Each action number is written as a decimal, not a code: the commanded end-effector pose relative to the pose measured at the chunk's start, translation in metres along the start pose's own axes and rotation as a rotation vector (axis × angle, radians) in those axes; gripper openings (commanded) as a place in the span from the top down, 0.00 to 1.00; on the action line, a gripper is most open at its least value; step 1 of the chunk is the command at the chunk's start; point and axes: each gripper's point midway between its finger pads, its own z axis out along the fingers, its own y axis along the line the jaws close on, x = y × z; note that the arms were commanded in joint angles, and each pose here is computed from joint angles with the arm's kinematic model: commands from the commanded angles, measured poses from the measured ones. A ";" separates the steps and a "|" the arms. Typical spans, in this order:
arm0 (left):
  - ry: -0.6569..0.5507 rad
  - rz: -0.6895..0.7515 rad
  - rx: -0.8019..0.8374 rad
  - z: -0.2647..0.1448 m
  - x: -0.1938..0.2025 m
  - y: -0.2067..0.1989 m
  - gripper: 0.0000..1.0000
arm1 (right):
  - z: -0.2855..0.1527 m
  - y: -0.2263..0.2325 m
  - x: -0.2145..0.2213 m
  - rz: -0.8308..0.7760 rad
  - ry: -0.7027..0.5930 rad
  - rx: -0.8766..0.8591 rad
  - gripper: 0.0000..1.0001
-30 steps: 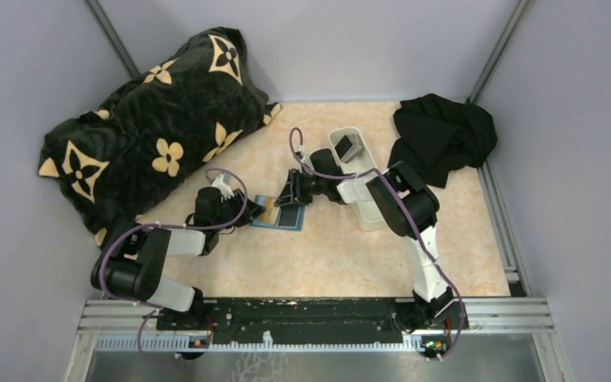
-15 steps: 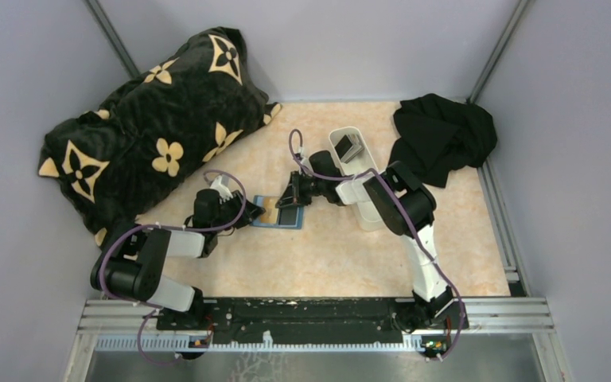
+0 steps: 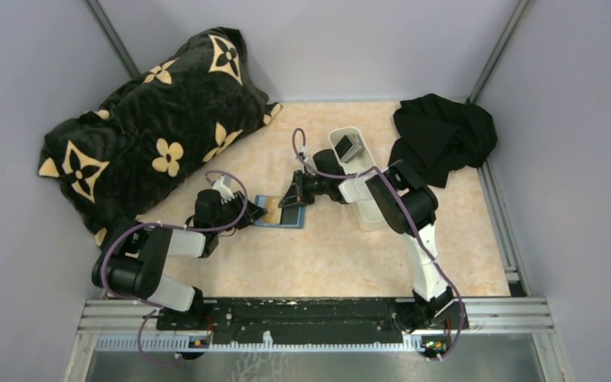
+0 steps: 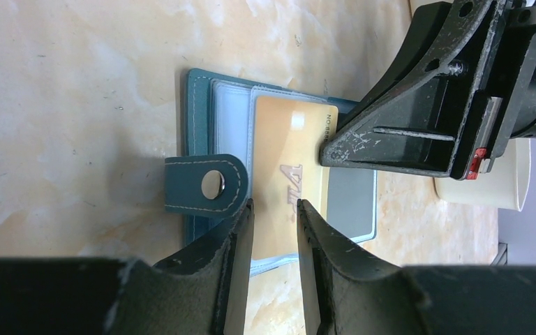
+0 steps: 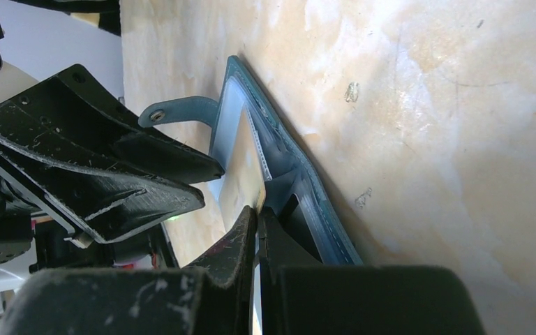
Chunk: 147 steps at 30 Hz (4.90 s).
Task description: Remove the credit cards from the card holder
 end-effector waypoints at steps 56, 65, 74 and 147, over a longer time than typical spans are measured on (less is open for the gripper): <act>0.136 -0.056 -0.088 0.003 0.038 0.029 0.69 | -0.001 0.058 -0.012 -0.062 -0.020 -0.258 0.69; 0.143 -0.059 -0.093 0.004 0.040 0.031 0.69 | 0.004 0.046 0.004 -0.076 0.016 -0.226 0.69; 0.148 -0.064 -0.092 0.005 0.041 0.031 0.69 | 0.022 0.071 0.015 -0.098 0.065 -0.304 0.69; 0.140 -0.113 -0.038 0.007 0.037 0.019 0.69 | -0.026 0.029 -0.021 -0.263 -0.030 0.050 1.00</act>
